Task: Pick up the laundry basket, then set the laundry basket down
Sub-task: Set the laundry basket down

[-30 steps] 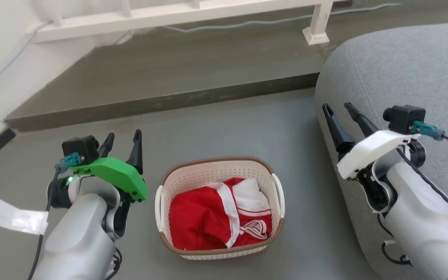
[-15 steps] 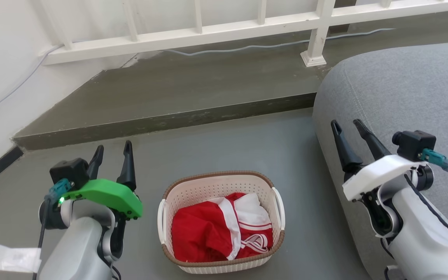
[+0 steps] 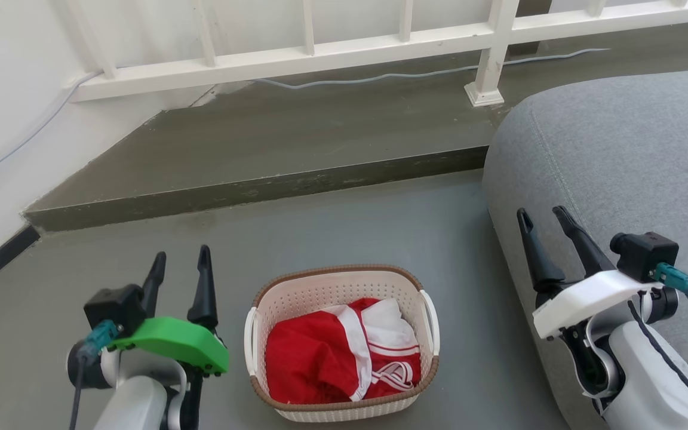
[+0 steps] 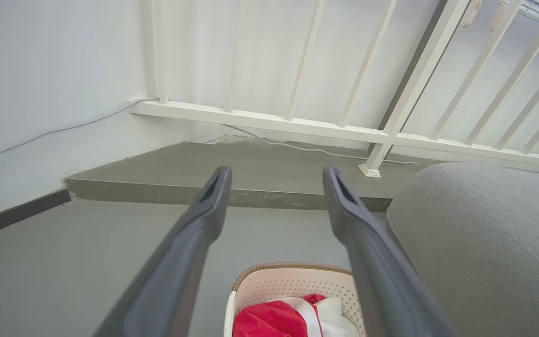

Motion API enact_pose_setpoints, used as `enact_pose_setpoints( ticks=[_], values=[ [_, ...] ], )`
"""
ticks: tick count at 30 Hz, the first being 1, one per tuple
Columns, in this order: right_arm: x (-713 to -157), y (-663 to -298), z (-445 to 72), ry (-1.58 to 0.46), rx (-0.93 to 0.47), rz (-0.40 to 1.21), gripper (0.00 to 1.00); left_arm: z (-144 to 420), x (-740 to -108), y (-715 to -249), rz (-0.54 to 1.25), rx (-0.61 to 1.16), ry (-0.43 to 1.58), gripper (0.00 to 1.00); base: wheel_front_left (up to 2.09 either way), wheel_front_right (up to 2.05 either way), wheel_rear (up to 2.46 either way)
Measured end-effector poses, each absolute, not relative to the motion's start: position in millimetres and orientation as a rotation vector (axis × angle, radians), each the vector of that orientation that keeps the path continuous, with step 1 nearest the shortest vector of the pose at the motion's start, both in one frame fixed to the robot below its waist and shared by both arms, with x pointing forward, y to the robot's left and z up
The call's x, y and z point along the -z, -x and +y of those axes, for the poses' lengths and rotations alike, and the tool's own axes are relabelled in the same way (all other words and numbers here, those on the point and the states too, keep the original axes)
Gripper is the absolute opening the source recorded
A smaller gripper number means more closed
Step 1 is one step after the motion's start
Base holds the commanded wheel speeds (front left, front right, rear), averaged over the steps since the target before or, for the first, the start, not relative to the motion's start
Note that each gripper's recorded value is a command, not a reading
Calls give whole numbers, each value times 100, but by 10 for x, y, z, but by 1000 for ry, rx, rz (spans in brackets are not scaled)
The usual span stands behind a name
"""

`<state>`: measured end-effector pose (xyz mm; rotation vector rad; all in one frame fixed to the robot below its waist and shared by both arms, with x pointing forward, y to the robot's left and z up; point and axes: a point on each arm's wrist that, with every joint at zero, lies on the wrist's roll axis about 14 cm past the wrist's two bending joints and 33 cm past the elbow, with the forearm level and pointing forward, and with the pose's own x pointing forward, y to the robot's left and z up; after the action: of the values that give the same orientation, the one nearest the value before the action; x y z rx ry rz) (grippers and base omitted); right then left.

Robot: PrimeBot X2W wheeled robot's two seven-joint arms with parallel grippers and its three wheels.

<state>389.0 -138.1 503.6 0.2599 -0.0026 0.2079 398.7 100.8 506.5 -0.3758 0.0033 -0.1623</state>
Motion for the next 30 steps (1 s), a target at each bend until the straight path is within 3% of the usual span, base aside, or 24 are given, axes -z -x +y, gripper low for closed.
enact_pose_setpoints(
  ticks=[30],
  values=[
    [-5009, -3757, -1458, -231, -168, -21, 100, 1026, -5109, -3858, -38, 176, 327, 100, 0, 0, 0]
  ],
)
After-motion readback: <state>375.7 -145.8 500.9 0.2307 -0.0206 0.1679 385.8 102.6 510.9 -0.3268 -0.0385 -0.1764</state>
